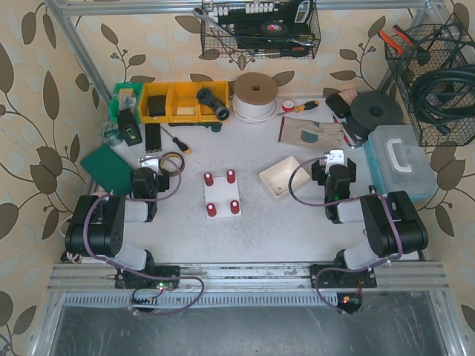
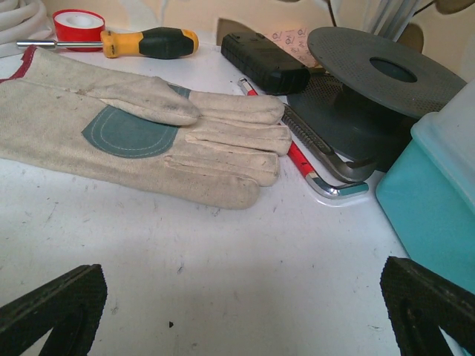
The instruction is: Install the large spring
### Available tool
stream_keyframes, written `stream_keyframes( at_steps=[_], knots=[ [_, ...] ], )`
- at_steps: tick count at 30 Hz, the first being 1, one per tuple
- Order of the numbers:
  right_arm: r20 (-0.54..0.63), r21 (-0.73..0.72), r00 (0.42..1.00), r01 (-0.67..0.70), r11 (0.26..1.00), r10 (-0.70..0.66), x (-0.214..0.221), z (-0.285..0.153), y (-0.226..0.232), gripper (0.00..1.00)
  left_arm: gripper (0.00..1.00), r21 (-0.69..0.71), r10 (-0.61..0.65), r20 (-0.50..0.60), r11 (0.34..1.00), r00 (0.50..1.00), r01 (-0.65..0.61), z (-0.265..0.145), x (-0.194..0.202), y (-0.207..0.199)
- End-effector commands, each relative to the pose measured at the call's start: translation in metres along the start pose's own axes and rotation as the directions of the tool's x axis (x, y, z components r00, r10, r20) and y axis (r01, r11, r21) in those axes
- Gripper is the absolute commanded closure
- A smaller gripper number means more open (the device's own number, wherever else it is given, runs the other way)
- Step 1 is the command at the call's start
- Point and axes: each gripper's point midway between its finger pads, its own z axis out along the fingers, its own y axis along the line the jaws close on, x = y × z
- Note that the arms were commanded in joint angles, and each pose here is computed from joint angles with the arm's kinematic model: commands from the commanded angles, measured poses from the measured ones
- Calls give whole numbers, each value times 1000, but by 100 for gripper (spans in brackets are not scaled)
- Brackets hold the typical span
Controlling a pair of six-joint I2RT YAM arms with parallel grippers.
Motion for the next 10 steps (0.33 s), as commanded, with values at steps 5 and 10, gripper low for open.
stream_keyframes(
  at_steps=[5, 10],
  knots=[
    [26, -11, 1000, -14, 1000, 14, -11, 2, 1, 0, 13, 15, -23, 62, 1000, 998, 22, 2, -22, -1],
    [28, -11, 999, -15, 1000, 16, -11, 2, 1, 0, 12, 16, -22, 63, 1000, 998, 21, 0, -23, -1]
  ],
)
